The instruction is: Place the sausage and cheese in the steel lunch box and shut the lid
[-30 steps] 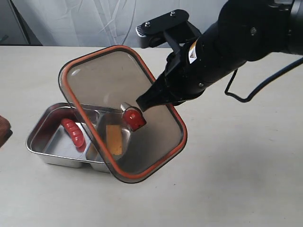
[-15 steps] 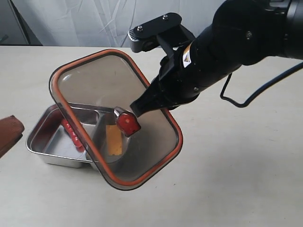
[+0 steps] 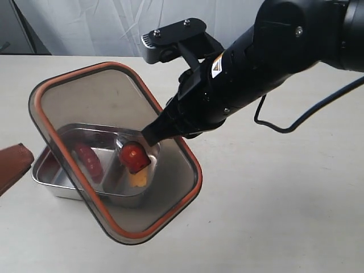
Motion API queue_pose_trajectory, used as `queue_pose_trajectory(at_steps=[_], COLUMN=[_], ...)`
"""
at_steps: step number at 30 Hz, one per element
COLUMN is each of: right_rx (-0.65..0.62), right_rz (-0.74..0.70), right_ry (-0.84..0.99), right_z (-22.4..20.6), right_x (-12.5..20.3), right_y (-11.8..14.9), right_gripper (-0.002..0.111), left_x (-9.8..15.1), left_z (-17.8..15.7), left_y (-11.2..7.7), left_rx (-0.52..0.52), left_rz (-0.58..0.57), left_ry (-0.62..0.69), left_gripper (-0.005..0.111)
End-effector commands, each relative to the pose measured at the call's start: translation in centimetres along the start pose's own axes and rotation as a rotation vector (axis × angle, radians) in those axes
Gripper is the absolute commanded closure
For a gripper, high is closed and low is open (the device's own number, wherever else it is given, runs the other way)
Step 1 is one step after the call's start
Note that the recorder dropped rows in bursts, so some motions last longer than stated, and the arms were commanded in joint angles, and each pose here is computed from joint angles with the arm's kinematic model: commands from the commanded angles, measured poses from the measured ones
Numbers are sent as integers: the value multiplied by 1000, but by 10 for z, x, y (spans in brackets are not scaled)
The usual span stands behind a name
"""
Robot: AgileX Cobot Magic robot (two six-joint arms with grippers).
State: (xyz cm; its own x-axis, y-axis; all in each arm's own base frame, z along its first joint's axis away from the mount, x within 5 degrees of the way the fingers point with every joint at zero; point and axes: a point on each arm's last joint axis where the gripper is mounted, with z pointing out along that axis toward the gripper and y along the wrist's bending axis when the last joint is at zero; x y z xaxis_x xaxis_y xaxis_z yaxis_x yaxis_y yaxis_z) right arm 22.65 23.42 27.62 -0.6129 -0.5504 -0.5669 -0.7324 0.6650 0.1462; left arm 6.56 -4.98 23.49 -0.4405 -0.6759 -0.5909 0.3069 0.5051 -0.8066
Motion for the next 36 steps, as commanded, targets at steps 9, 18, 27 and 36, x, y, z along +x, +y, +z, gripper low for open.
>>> queue_pose_trajectory(at_steps=[9,18,27,36], right_rx=[-45,-61,-68,-67], right_rz=[-28,-60,-51,-48], right_ry=[-24,-54,-53,-67], right_z=[-2,-1,-1,-1], right_x=[-1,-3,-3,-4], right_y=[13,26,26,26], right_gripper=[108,108,108,108], left_x=[-1,-1,-3,0], left_z=[1,1,1,1], left_y=[-1,-1,1,-2], left_rx=[3,2,-18,11], left_rz=[6,6,7,8], left_ry=[5,5,-16,17], left_gripper=[62,62,62,62])
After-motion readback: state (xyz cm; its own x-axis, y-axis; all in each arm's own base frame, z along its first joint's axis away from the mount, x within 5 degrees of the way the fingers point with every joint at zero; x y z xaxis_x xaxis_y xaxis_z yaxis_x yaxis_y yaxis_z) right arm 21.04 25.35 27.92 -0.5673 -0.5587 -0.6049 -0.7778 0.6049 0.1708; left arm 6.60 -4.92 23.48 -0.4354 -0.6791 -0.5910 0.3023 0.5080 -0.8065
